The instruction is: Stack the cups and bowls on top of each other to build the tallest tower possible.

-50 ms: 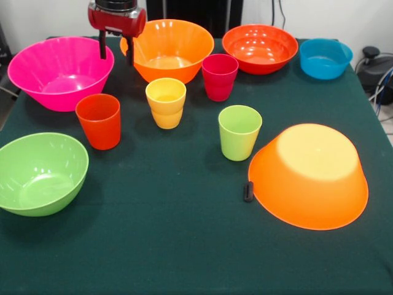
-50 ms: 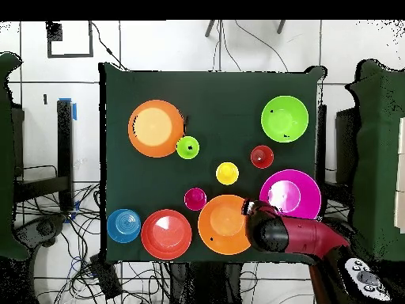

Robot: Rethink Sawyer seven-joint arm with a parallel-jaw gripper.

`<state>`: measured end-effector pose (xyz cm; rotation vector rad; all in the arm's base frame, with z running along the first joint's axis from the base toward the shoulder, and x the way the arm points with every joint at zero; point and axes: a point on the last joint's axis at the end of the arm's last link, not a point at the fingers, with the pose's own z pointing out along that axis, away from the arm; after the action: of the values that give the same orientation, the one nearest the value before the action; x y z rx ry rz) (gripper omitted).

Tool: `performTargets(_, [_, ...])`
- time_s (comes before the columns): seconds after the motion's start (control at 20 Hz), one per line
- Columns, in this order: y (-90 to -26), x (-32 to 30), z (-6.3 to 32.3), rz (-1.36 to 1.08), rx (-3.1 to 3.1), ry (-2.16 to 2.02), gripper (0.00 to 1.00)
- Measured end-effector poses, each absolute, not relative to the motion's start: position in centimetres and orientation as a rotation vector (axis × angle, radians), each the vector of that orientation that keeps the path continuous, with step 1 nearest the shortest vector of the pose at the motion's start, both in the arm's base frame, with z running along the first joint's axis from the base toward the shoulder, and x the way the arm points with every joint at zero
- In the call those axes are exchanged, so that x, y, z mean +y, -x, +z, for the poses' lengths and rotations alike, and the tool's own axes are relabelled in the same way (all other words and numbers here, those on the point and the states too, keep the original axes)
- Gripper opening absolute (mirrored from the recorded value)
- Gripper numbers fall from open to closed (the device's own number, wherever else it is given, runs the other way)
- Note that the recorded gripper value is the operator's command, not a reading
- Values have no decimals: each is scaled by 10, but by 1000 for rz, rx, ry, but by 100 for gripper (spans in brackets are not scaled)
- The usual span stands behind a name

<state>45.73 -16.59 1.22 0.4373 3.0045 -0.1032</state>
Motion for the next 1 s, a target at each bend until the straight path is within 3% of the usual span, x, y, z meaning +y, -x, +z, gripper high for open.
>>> performTargets(1.0, [-445,-163,-2,-82,3037,-421,100])
